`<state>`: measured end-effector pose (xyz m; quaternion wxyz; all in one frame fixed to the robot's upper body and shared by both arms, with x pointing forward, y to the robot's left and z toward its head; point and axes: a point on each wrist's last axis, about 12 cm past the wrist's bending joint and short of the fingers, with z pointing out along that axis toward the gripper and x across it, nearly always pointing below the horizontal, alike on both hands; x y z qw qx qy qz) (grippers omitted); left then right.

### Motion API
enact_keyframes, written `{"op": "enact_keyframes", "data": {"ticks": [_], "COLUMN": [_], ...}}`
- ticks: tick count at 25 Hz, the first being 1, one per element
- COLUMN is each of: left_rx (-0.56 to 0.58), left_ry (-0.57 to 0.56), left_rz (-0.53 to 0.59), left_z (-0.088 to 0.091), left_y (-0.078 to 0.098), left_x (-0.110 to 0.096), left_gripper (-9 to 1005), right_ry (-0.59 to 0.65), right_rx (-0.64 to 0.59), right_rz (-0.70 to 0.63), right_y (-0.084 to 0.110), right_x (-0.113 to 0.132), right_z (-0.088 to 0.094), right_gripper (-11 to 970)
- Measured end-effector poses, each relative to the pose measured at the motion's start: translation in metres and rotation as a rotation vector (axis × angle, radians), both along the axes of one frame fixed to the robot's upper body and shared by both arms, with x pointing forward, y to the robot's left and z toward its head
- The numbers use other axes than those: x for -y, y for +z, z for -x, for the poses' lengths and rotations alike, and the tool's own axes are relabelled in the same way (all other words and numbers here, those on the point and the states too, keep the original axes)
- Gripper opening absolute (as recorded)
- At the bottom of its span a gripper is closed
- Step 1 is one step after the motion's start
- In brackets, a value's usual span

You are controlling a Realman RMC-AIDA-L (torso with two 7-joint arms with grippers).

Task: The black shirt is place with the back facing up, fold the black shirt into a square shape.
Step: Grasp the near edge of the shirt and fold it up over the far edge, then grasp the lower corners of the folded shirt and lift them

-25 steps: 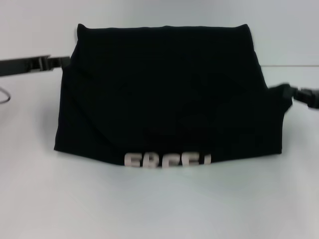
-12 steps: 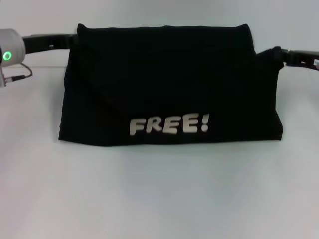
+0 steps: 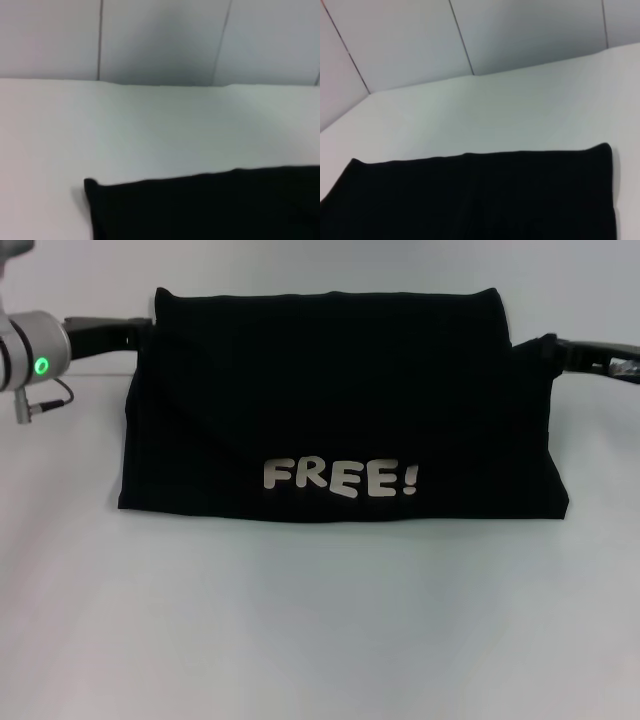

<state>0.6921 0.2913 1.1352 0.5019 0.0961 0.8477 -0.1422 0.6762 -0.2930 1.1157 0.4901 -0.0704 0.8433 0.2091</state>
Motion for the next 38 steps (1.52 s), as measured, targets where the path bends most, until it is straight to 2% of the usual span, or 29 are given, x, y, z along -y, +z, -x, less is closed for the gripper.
{"op": "enact_keyframes", "data": {"ticks": [5, 9, 10, 12, 14, 20, 21, 25, 28, 31, 34, 38], "left_rx": [0.002, 0.01, 0.009, 0.009, 0.008, -0.001, -0.005, -0.021, -0.035, -0.037, -0.024, -0.029], "left_ry": [0.037, 0.02, 0.012, 0.021, 0.072, 0.136, 0.141, 0.152, 0.115, 0.033, -0.049, -0.087], "left_rz": [-0.074, -0.112, -0.127, -0.131, -0.148, -0.157, -0.151, -0.098, 0.012, 0.176, 0.281, 0.315], "left_z": [0.003, 0.004, 0.005, 0.004, 0.004, 0.007, 0.008, 0.014, 0.025, 0.045, 0.064, 0.082], "left_y": [-0.017, -0.02, -0.021, -0.021, -0.023, -0.027, -0.028, -0.031, -0.028, -0.022, -0.019, -0.022], "left_x": [0.011, 0.016, 0.017, 0.016, 0.009, -0.002, -0.003, -0.009, -0.014, -0.017, -0.022, -0.033], "left_gripper": [75, 139, 155, 248, 341, 588, 597, 635, 663, 691, 686, 683], "right_ry": [-0.017, -0.014, -0.017, -0.031, -0.048, -0.119, -0.135, -0.127, -0.077, 0.008, 0.041, 0.066], "right_rx": [-0.015, -0.022, -0.02, -0.019, -0.02, -0.025, -0.023, -0.013, -0.005, 0.008, 0.013, 0.006], "right_rz": [0.005, 0.008, 0.01, 0.014, 0.017, -0.025, -0.049, -0.08, -0.123, -0.198, -0.23, -0.261], "right_y": [-0.009, -0.012, -0.012, -0.013, -0.013, -0.018, -0.019, -0.018, -0.018, -0.017, -0.016, -0.02], "right_x": [-0.008, -0.01, -0.01, -0.008, -0.006, 0.003, 0.008, 0.013, 0.017, 0.026, 0.031, 0.041], "right_z": [0.002, 0.005, 0.005, 0.005, 0.005, 0.008, 0.01, 0.016, 0.025, 0.044, 0.054, 0.069], "right_gripper": [79, 80, 119, 196, 273, 490, 526, 633, 714, 712, 710, 707]}}
